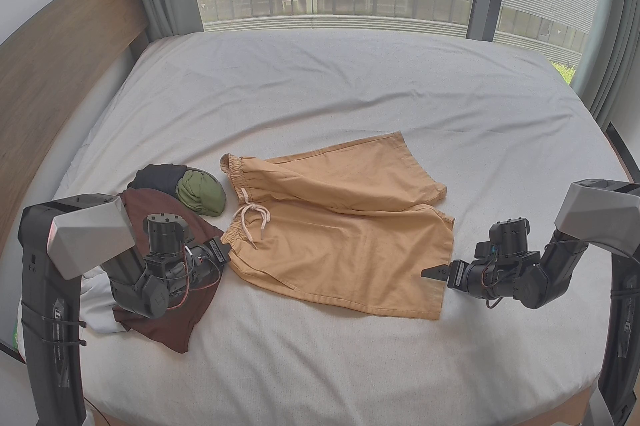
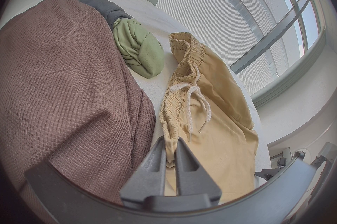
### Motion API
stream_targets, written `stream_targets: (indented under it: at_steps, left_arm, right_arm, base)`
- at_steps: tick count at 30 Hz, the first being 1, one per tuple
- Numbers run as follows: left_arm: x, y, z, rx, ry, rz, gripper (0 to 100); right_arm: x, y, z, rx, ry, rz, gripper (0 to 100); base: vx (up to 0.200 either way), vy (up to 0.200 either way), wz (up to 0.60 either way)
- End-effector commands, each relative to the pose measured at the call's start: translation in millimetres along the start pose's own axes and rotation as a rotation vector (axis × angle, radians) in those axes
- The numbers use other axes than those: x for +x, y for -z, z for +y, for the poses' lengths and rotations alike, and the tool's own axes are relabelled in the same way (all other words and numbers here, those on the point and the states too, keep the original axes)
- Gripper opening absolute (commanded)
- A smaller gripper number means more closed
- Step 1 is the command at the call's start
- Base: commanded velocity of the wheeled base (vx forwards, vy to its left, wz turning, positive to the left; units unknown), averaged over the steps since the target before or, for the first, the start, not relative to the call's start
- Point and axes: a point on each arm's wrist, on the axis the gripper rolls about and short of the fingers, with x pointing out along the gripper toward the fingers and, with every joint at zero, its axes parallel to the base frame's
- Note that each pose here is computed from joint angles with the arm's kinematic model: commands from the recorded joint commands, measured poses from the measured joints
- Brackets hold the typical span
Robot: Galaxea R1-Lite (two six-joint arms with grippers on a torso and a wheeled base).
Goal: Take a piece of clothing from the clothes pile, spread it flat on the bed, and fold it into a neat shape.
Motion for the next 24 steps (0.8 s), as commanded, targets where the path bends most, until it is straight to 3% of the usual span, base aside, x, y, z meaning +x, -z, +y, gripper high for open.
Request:
stream_targets:
  at_steps: [1, 8, 24]
  left_arm:
    - [-0.3, -0.4, 0.1, -0.001, 0.0, -0.001, 0]
    - [-0.3, -0.6, 0.0, 0.001, 0.001, -0.003, 0]
    - [-0.3, -1.1, -0.4, 0.002, 0.004, -0.008, 0]
  right_arm:
    - [0.3, 8.7, 2.6, -0.004, 0.002, 0.031, 100]
    - [-0.7, 32.3, 4.4, -0.042, 0.006, 0.114, 100]
    - [0.6, 43.1, 12.1, -0.054, -0.015, 0.153, 100]
  base:
    - [0.0, 0.0, 0.0]
    - [0.0, 0.0, 0.0]
    - [0.0, 0.0, 0.0]
